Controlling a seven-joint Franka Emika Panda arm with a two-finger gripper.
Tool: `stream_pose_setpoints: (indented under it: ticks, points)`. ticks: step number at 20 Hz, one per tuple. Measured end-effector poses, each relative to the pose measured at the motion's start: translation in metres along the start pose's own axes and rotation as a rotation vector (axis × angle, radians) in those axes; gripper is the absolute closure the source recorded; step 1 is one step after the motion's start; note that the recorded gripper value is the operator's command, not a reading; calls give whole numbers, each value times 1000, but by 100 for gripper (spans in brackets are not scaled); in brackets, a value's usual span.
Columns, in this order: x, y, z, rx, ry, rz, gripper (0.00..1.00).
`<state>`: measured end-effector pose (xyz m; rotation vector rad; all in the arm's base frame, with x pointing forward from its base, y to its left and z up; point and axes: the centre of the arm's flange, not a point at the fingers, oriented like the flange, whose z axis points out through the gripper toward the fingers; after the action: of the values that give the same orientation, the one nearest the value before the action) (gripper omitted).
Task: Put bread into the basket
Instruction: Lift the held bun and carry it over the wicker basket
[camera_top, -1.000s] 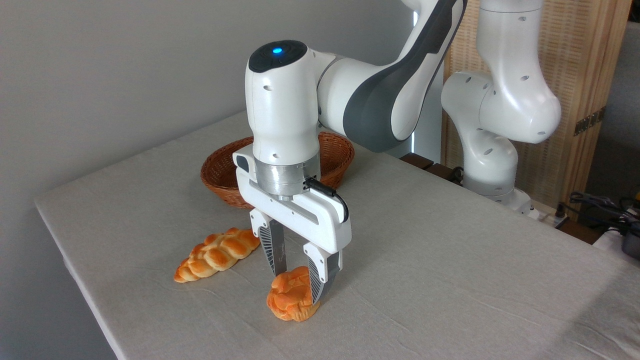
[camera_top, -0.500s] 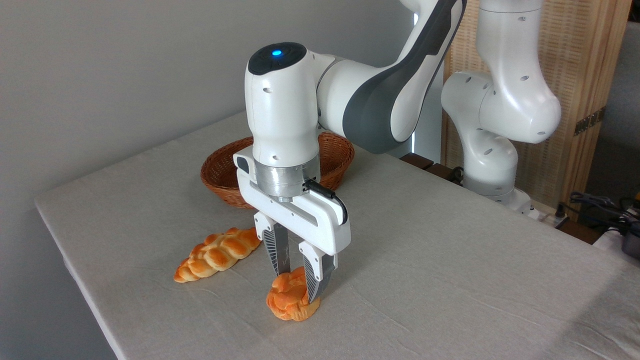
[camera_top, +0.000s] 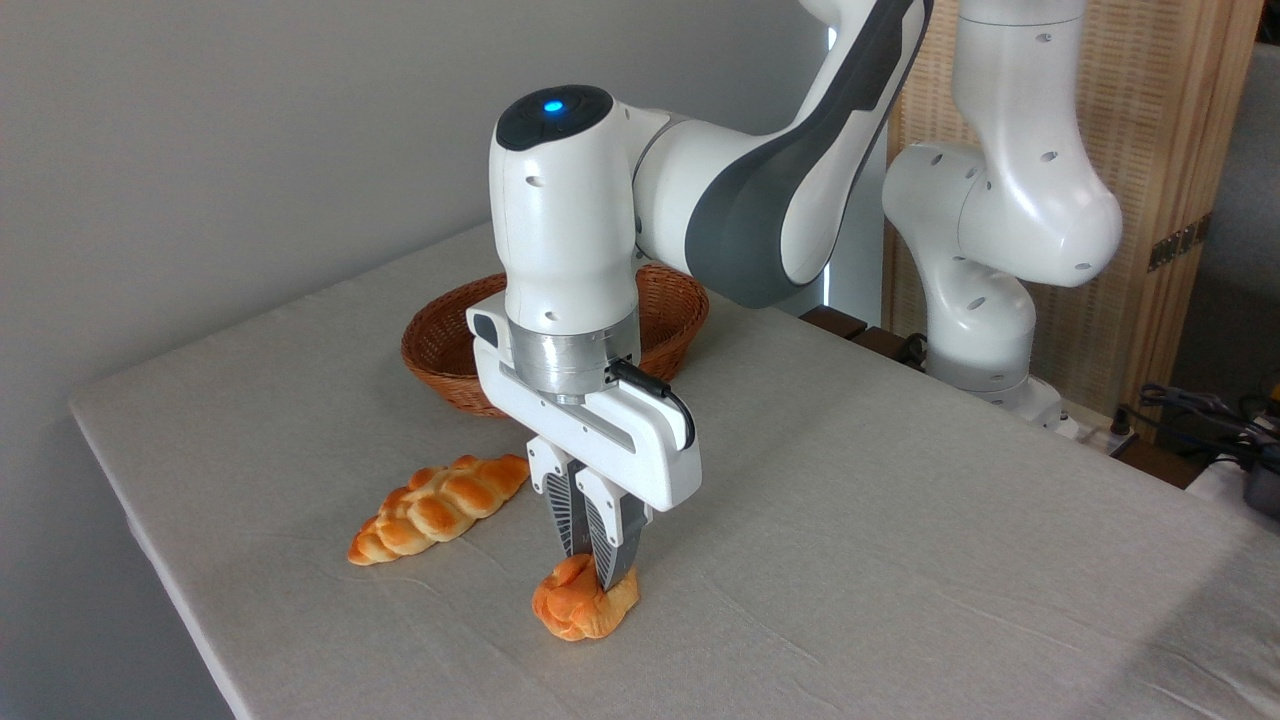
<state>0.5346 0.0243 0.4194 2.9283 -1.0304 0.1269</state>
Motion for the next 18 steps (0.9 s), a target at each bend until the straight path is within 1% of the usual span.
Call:
stream_pose_setpoints:
  ticks: [4, 5, 6, 8, 9, 11, 12, 13, 14, 16, 17, 18]
  points:
    - [6, 3, -6, 6, 10, 10, 81]
    - [13, 9, -12, 2, 20, 21, 79]
    - [22, 19, -23, -13, 29, 34, 79]
    - [37, 47, -53, -47, 38, 76, 79]
    - [44, 65, -71, -67, 40, 105, 79]
    - [58, 117, -109, -117, 26, 185, 78]
    - [62, 137, -119, -129, 22, 210, 76]
    - [69, 164, -126, -141, 17, 233, 73]
    - [76, 189, -128, -146, 9, 244, 66]
    - [92, 239, -120, -148, -21, 270, 60]
    - [98, 258, -114, -148, -33, 288, 43]
    - [105, 271, -108, -144, -30, 307, 39]
